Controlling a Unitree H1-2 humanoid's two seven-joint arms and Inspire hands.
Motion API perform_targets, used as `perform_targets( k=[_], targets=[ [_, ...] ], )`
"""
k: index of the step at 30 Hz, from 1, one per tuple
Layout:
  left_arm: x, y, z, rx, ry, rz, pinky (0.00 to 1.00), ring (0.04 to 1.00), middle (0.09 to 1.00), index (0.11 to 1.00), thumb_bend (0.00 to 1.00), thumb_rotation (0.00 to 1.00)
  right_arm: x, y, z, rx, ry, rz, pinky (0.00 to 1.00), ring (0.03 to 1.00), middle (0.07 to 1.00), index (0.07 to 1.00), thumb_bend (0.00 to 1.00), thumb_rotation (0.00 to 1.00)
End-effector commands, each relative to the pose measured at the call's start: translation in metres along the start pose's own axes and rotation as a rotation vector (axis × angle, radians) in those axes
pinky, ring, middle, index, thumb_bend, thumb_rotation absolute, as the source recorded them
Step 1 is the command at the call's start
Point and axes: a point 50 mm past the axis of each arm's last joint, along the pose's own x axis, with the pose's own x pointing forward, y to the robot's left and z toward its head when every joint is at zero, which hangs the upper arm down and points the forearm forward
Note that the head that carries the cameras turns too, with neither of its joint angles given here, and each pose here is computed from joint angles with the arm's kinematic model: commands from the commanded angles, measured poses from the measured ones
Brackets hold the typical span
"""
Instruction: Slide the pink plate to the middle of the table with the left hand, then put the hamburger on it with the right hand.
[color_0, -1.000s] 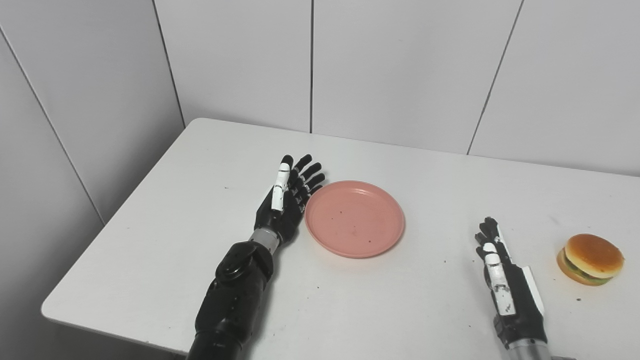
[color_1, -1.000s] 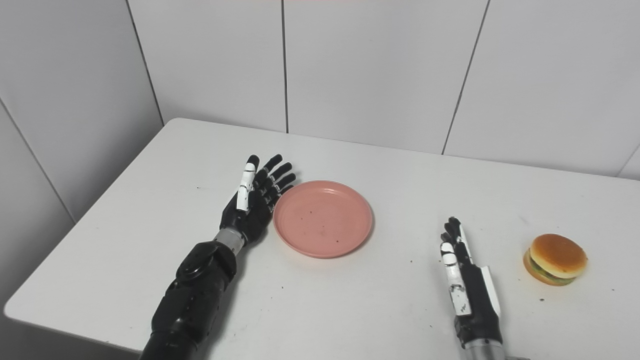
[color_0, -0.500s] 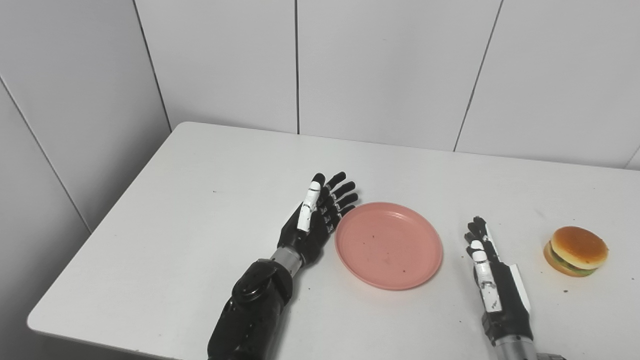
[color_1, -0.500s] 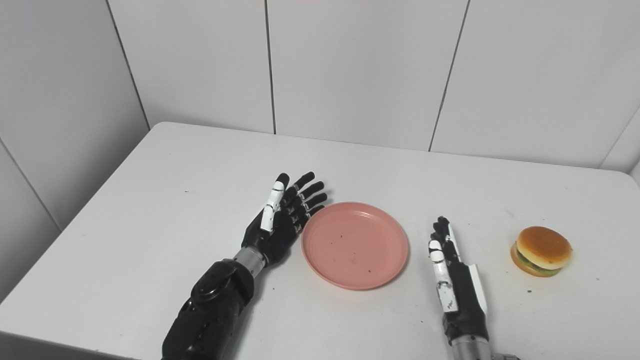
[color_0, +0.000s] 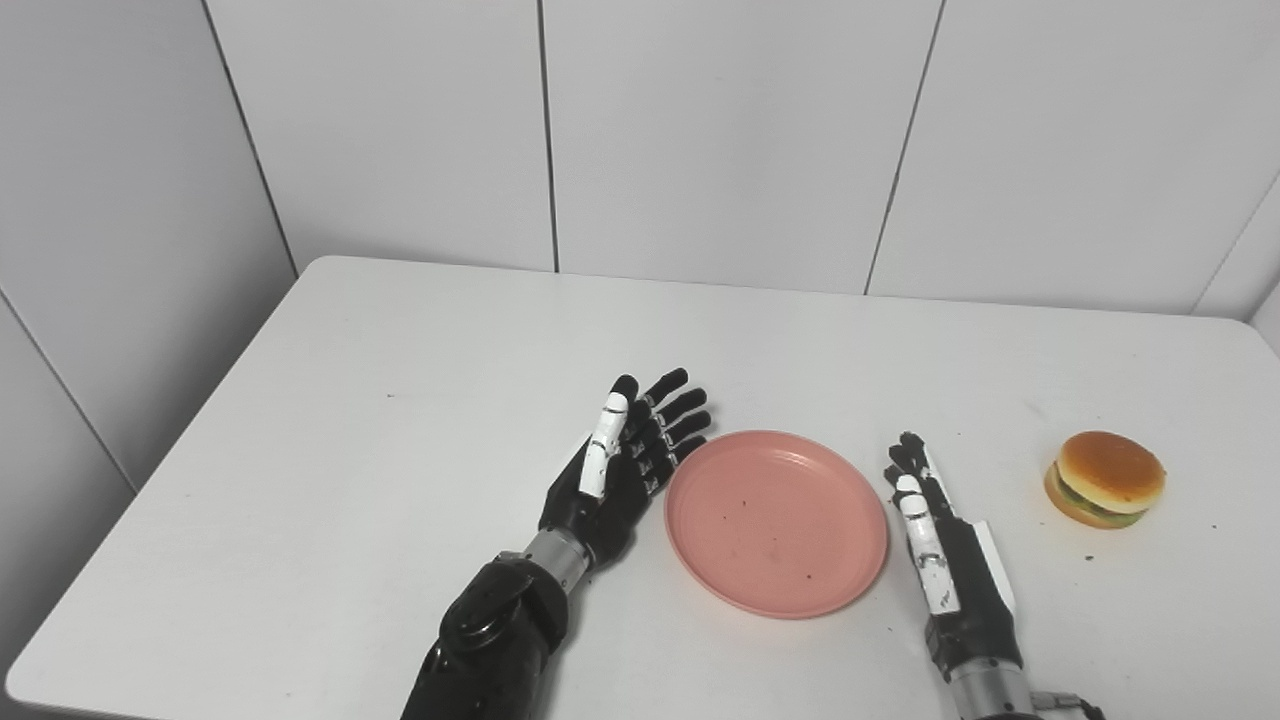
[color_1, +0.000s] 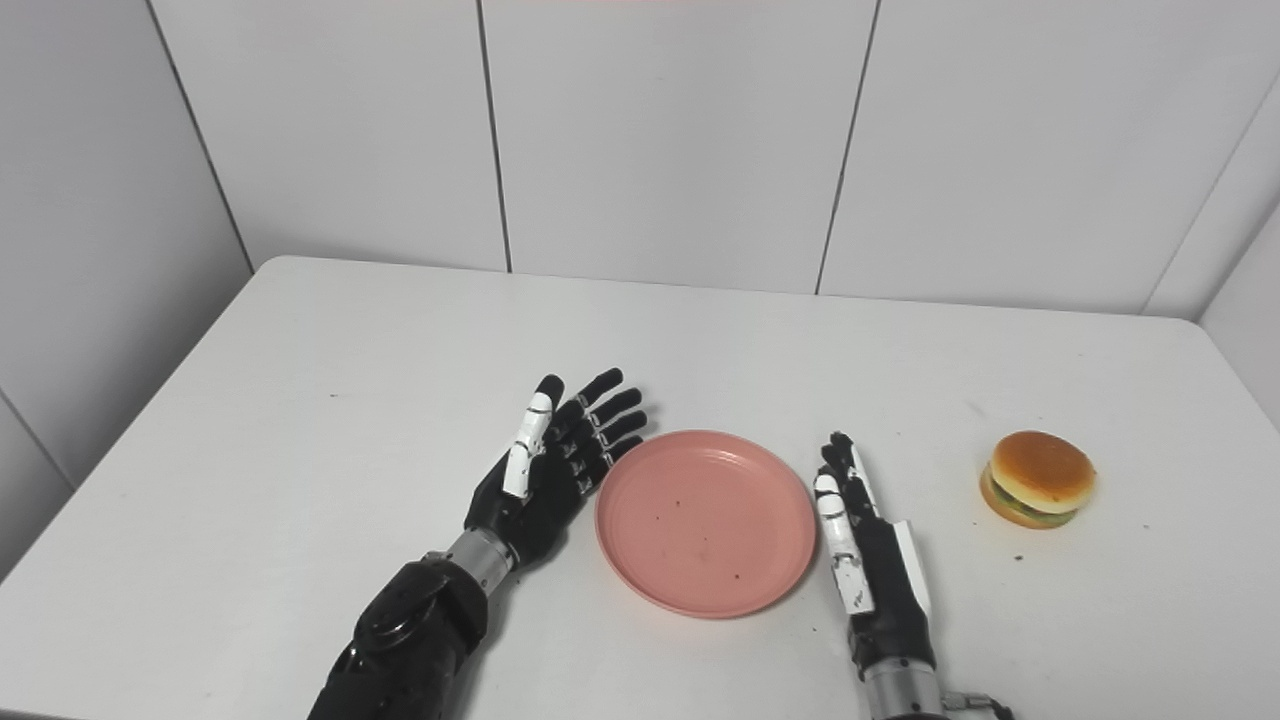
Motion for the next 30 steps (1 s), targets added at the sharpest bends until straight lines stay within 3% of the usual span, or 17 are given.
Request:
perform_targets(
  k=[1,8,11,17,23,30],
  targets=[
    [-0.007,0.004,-0.015,-0.027,0.09,0.02,0.91,0.902,0.904,0.9,0.54,1.0,0.002,0.001,0.005,0.002,-0.012,-0.017,0.98,0.952,0.962,0.97,0.2,1.0],
    [-0.008,0.004,-0.015,-0.024,0.086,0.022,0.91,0.904,0.904,0.904,0.53,1.0,0.005,-0.007,0.01,-0.055,-0.046,-0.045,0.98,0.967,0.962,0.967,0.22,1.0],
    [-0.009,0.005,-0.013,-0.021,0.078,0.025,0.91,0.904,0.903,0.906,0.53,1.0,0.006,-0.013,0.015,-0.116,-0.081,-0.044,0.96,0.954,0.96,0.969,0.29,1.0],
    [-0.012,0.01,-0.012,-0.024,0.064,0.036,0.93,0.916,0.914,0.917,0.53,1.0,0.008,-0.024,0.035,-0.241,-0.143,-0.058,0.9,0.93,0.946,0.958,0.38,1.0],
    [-0.016,0.013,-0.009,-0.036,0.05,0.042,0.94,0.925,0.923,0.925,0.53,1.0,0.014,-0.036,0.056,-0.279,-0.17,-0.09,0.91,0.92,0.927,0.953,0.46,1.0],
    [-0.02,0.021,-0.006,-0.041,0.054,0.049,0.94,0.928,0.926,0.93,0.54,1.0,0.021,-0.052,0.077,-0.394,-0.204,-0.092,0.88,0.903,0.915,0.933,0.46,1.0]
  ],
)
